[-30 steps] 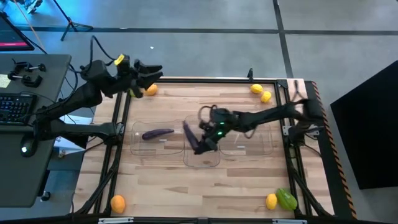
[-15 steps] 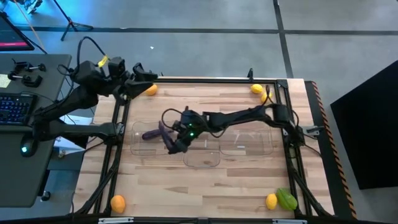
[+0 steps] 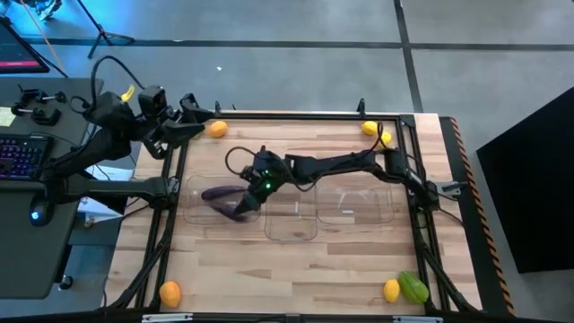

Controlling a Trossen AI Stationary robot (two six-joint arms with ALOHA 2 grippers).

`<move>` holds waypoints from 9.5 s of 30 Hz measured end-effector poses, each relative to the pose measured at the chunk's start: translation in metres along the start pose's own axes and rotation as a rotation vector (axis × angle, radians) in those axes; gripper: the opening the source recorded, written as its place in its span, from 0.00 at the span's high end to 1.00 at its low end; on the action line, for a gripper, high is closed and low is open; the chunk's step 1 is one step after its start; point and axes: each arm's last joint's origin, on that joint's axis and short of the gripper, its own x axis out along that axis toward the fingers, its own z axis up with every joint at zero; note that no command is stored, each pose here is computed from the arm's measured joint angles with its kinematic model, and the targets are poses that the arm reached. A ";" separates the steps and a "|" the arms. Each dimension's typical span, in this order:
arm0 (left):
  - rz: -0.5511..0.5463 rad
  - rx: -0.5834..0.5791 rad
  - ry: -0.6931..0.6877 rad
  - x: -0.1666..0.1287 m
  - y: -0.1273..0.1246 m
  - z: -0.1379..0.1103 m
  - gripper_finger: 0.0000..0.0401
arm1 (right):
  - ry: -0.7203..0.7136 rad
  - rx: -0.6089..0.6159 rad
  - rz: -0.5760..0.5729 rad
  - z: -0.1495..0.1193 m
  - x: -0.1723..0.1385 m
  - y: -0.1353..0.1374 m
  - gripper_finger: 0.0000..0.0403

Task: Sort produce into baskets
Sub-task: Put the lemon into the right transparent bin

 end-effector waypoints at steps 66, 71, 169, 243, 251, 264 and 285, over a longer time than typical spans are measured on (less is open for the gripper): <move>0.751 0.038 0.378 -0.011 0.167 -0.030 0.48 | -0.422 1.006 -1.496 -0.123 -0.324 -0.084 0.48; 0.765 0.047 0.357 -0.015 0.170 -0.026 0.48 | -0.389 0.918 -1.544 -0.123 -0.326 -0.085 0.48; 0.797 -0.131 0.285 -0.015 0.170 -0.026 0.48 | -0.597 0.257 -0.625 -0.153 -0.338 0.020 0.62; 0.773 -0.041 0.327 -0.015 0.169 -0.027 0.48 | 0.594 1.197 -0.758 -0.365 -0.150 0.101 0.14; 0.771 -0.037 0.322 -0.014 0.169 -0.026 0.48 | 0.592 1.212 -0.919 -0.379 -0.132 0.078 0.14; 0.774 -0.036 0.321 -0.014 0.169 -0.026 0.48 | 0.622 1.176 -0.992 -0.395 -0.111 0.055 0.14; 0.774 0.007 0.336 -0.014 0.170 -0.026 0.48 | 0.554 0.899 -0.390 -0.320 -0.152 0.107 0.59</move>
